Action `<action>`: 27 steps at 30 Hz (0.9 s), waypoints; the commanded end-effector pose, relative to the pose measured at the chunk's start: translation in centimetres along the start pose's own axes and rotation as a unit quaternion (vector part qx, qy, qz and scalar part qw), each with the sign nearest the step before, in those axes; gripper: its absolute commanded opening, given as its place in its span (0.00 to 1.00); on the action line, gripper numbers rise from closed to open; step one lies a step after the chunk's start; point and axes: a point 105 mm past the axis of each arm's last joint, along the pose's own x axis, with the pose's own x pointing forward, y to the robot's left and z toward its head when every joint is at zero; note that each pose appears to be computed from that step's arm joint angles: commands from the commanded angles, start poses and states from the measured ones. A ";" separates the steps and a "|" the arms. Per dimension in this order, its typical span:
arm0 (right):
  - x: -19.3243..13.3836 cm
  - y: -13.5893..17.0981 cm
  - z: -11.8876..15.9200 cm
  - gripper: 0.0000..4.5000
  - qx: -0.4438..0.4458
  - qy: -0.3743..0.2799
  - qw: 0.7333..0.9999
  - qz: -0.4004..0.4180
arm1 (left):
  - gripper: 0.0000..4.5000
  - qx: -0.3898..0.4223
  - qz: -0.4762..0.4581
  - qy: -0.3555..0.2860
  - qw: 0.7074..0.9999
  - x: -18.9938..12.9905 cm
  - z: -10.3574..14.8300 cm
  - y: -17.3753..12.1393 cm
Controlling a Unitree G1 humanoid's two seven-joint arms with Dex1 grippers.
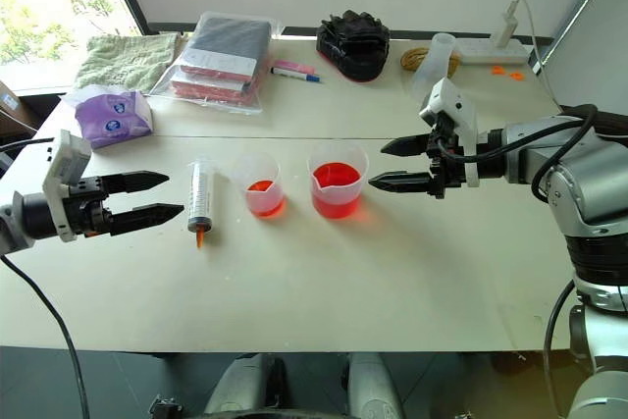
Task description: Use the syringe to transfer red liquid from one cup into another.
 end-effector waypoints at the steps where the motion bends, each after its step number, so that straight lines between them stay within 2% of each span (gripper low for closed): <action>1: -0.3 0.4 1.2 0.83 -0.025 -0.009 1.000 -0.001 | 1.00 0.028 -0.001 -0.005 1.000 -0.2 1.5 -0.4; 9: 0.0 1.3 2.2 0.83 -0.038 -0.020 0.999 0.017 | 1.00 0.027 0.017 0.007 0.999 -0.1 1.6 0.2; 16: 0.9 3.2 3.6 0.83 -0.045 -0.030 0.997 0.049 | 1.00 -0.013 0.112 0.009 0.994 1.0 4.1 3.1; 21: 1.6 4.9 5.7 0.83 -0.056 -0.052 0.993 0.084 | 1.00 -0.100 0.195 0.035 0.975 2.6 4.9 5.6; 24: 1.8 5.3 6.1 0.83 -0.087 -0.041 0.991 0.093 | 1.00 -0.166 0.243 0.046 0.955 3.9 4.9 6.8; 27: 1.8 6.1 5.9 0.83 -0.104 -0.002 0.988 0.114 | 1.00 -0.237 0.273 0.059 0.931 5.5 5.1 7.3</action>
